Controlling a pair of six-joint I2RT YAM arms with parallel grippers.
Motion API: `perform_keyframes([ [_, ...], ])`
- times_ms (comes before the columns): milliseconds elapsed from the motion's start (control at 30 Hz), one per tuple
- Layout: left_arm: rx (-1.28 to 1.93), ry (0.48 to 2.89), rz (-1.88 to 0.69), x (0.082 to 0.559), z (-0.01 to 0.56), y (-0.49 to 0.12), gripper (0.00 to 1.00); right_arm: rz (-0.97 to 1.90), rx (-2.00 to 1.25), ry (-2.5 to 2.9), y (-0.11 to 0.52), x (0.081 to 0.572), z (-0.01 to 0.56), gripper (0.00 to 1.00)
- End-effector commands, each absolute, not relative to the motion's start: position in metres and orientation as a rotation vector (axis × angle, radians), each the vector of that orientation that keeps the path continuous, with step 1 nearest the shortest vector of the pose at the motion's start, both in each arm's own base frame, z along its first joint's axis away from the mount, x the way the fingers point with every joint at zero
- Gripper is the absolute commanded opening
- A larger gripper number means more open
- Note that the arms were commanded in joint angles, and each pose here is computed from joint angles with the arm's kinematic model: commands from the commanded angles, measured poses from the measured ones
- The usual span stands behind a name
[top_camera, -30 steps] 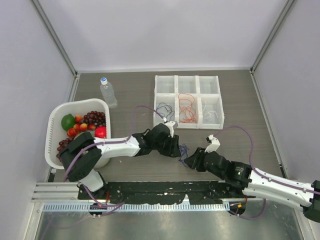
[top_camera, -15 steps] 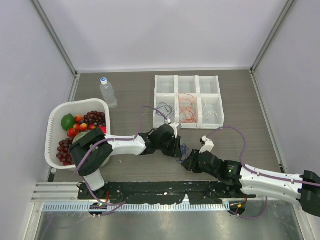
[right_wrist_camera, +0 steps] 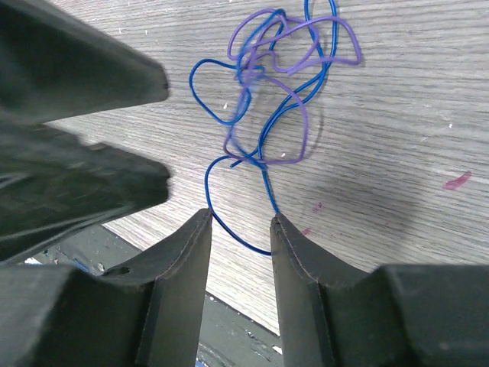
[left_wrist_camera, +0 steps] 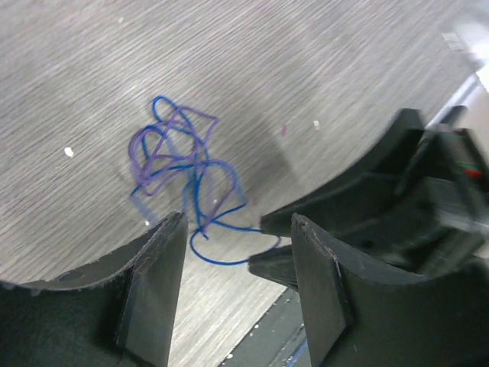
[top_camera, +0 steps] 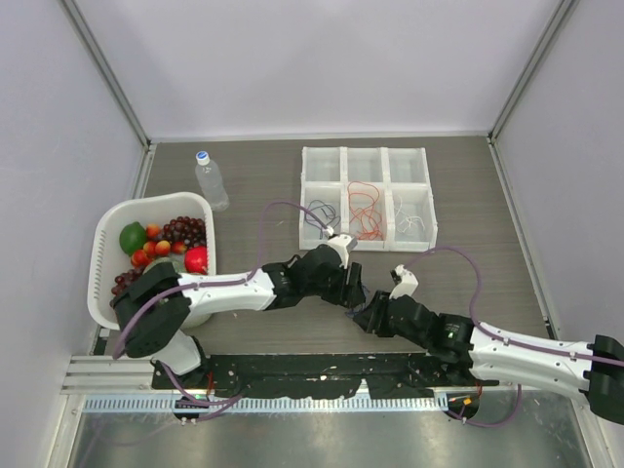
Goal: Untangle the cables
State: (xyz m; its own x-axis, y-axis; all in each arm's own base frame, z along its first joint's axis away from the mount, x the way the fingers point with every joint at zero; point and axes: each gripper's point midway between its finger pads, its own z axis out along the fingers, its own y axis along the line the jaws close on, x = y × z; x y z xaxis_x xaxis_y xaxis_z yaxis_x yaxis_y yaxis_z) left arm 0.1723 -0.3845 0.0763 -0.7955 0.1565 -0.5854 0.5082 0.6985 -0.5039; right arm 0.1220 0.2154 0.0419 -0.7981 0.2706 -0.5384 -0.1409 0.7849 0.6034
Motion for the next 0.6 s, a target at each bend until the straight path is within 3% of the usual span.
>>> perform_keyframes([
  [0, 0.5, 2.276, -0.894, 0.182, 0.109, -0.388, 0.58, 0.857, 0.116, 2.322, 0.213, 0.125, 0.044, 0.42],
  [67, 0.528, 2.292, -0.904, 0.179, 0.104, -0.394, 0.43, 0.85, 0.114, 2.327, 0.212, 0.124, 0.044, 0.42],
  [167, 0.556, 2.336, -0.936, 0.175, 0.093, -0.405, 0.33, 0.848, 0.118, 2.328, 0.21, 0.124, 0.044, 0.41],
  [567, 0.554, 2.349, -0.84, 0.183, 0.074, -0.397, 0.37, 0.876, 0.146, 2.303, 0.205, 0.122, 0.049, 0.41],
])
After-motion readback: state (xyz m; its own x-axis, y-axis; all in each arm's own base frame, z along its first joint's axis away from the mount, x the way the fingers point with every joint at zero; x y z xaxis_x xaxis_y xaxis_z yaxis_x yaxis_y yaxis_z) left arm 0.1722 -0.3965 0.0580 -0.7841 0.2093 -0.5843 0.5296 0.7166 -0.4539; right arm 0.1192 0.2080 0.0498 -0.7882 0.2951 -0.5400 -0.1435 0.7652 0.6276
